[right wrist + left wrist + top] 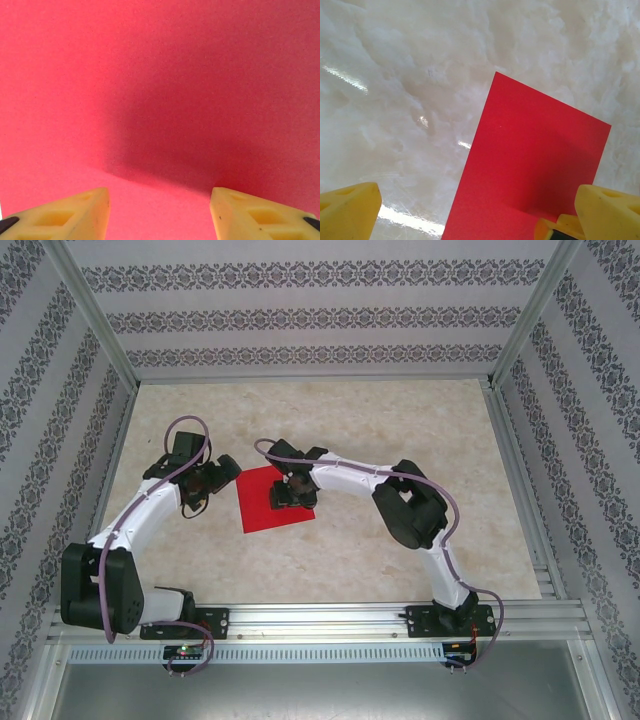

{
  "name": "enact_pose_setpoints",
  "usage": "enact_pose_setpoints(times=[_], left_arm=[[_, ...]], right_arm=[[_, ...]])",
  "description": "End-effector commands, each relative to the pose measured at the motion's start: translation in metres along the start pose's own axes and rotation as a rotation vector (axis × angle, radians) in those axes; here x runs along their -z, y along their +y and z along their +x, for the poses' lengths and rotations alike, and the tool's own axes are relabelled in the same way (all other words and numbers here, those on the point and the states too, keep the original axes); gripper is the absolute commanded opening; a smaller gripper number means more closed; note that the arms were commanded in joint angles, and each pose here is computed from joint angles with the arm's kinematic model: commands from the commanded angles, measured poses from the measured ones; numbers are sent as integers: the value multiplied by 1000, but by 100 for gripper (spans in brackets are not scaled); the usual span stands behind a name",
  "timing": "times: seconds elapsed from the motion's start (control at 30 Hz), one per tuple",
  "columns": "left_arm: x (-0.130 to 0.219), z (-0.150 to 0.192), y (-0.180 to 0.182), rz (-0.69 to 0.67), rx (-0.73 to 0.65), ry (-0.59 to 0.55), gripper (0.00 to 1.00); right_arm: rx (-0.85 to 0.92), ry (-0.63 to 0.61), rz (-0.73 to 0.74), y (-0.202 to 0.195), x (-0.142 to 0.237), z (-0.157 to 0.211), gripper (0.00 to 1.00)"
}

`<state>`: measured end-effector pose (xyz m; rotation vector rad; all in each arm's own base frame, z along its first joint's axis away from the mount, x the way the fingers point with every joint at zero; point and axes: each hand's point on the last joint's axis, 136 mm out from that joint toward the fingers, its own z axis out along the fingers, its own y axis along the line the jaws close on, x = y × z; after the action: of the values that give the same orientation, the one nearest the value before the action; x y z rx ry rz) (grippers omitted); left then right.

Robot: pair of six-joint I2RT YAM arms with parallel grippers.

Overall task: Fold a paper plane with a square sheet of paper (pick it up from the middle)
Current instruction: Move the square sheet of paper to the center of the table, then first fold in half a square sheet of paper at the center of the table.

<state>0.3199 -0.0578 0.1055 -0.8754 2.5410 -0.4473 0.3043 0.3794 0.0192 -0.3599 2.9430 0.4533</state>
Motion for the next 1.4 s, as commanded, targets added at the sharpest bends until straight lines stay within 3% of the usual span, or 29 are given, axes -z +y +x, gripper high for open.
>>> enact_pose_setpoints(times=[0.0, 0.27, 0.37, 0.5, 0.63, 0.73, 1.0, 1.37], left_arm=[[-5, 4, 5, -3, -14, 21, 100], [-11, 12, 11, -2, -24, 42, 100], [-16, 16, 10, 12, -13, 56, 100], [-23, 23, 8, 40, 16, 86, 100], [-30, 31, 4, 57, 16, 130, 100], [-32, 33, 4, 45, -7, 135, 100], [-33, 36, 4, 25, -48, 131, 100], [-35, 44, 4, 15, -52, 149, 100]], right_arm=[[-12, 104, 126, -44, -8, 30, 57], [-37, 123, 286, -131, 28, 71, 58], [-25, 60, 252, -121, 54, 52, 60], [-15, -56, 193, -99, 80, 21, 75], [93, -34, 251, -93, 71, 15, 93], [164, -1, 267, -85, 59, 14, 98], [197, 54, 268, -79, 39, 10, 98], [181, 167, 291, -97, 6, 33, 94]])
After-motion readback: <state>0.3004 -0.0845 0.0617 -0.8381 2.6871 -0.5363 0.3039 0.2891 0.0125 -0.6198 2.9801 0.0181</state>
